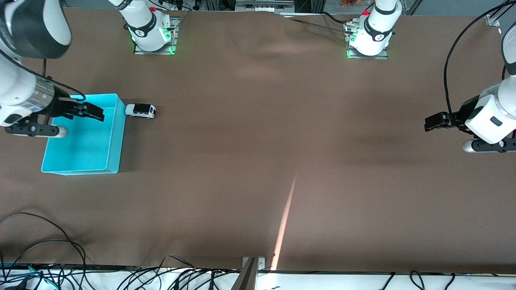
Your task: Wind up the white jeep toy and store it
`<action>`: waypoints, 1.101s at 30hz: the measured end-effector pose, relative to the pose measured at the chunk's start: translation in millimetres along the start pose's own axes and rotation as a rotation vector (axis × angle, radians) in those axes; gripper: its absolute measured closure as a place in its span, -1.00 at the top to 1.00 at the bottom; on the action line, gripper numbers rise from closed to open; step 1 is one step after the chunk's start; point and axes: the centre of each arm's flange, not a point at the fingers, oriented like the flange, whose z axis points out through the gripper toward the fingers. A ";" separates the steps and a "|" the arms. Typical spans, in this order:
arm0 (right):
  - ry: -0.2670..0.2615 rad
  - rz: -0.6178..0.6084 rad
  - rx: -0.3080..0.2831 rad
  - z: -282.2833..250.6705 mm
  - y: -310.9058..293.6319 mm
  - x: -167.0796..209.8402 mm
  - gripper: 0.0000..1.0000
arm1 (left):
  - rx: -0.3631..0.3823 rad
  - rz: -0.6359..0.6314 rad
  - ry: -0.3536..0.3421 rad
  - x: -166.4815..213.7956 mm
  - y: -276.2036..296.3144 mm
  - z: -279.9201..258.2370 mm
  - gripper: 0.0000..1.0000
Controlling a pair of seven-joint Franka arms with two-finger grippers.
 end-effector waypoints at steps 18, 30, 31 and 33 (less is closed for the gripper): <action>0.023 0.198 0.000 150.1 0.8 -43.6 1.00 | 0.016 -0.017 0.016 -19.2 -7.1 -2.7 1.00; -0.040 0.504 -0.024 203.6 6.1 -84.8 1.00 | 0.019 -0.027 0.023 -18.5 -9.9 -3.5 1.00; -0.040 0.554 -0.025 207.5 6.5 -88.0 1.00 | 0.022 -0.028 0.023 -18.3 -9.4 -3.3 1.00; -0.038 0.644 -0.027 215.9 7.3 -94.6 1.00 | 0.028 -0.031 0.025 -18.1 -8.7 -3.4 1.00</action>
